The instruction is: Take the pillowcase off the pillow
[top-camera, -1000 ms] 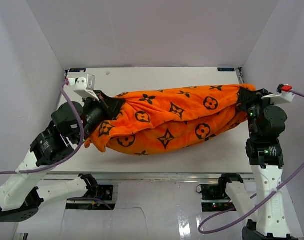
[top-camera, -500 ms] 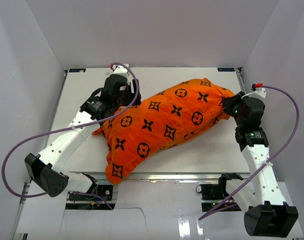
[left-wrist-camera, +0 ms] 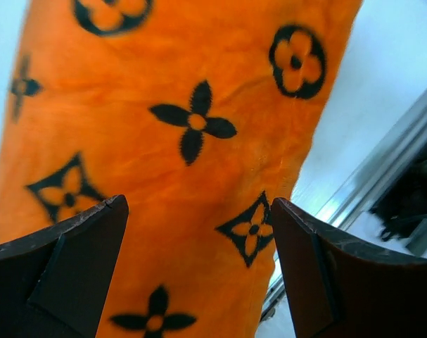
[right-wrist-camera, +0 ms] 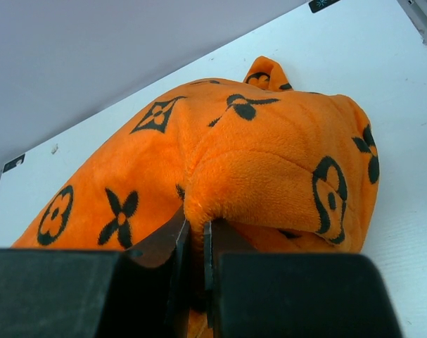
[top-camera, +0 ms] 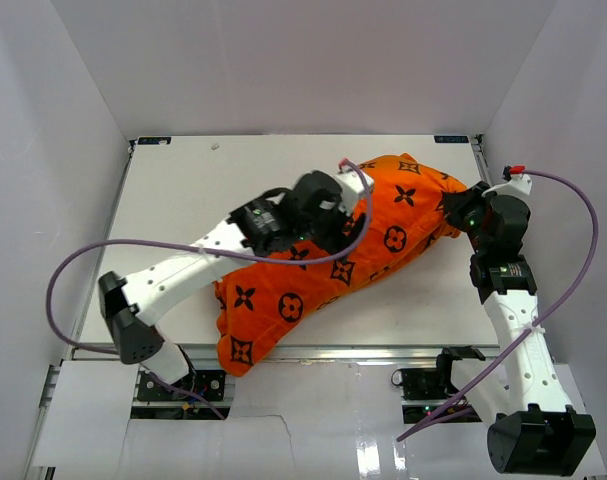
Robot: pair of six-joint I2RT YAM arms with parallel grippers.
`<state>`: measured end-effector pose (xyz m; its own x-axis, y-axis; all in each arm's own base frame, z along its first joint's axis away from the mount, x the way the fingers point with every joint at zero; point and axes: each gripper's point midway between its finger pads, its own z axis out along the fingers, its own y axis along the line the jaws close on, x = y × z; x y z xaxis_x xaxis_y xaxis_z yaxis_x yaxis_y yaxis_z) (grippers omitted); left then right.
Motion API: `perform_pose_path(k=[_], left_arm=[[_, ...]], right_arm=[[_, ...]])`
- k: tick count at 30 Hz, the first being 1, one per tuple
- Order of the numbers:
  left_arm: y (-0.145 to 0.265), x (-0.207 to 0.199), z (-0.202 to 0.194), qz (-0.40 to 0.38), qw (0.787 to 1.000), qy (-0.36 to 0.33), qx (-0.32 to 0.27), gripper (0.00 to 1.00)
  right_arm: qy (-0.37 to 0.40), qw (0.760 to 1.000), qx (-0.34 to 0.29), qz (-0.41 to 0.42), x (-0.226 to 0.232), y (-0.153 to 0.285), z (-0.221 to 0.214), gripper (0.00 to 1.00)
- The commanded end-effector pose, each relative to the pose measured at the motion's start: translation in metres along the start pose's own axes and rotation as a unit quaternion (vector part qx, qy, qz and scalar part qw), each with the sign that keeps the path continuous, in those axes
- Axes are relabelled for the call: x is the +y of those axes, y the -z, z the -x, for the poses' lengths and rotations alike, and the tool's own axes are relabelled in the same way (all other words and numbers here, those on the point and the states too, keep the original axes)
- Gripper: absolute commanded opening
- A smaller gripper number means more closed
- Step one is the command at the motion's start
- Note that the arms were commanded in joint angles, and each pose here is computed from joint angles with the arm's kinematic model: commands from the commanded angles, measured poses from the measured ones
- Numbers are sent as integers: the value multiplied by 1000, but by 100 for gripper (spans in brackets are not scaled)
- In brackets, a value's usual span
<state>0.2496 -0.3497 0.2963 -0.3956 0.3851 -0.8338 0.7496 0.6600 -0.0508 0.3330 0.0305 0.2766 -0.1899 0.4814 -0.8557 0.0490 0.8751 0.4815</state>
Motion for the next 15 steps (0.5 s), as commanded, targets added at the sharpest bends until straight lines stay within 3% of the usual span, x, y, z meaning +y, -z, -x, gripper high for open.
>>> perform_pose_path(k=[1,7,15], left_arm=[[-11,5,-45,84,991,-46,88,93],[11,-13,-78,191,975,-57,100,93],[35,-68,-80,210,969,-102,85,93]], right_arm=[[8,996,-71,49,31,13,46,8],[14,996,-67,49,31,11,45,8],[7,996,-58,62,35,12,40,8]])
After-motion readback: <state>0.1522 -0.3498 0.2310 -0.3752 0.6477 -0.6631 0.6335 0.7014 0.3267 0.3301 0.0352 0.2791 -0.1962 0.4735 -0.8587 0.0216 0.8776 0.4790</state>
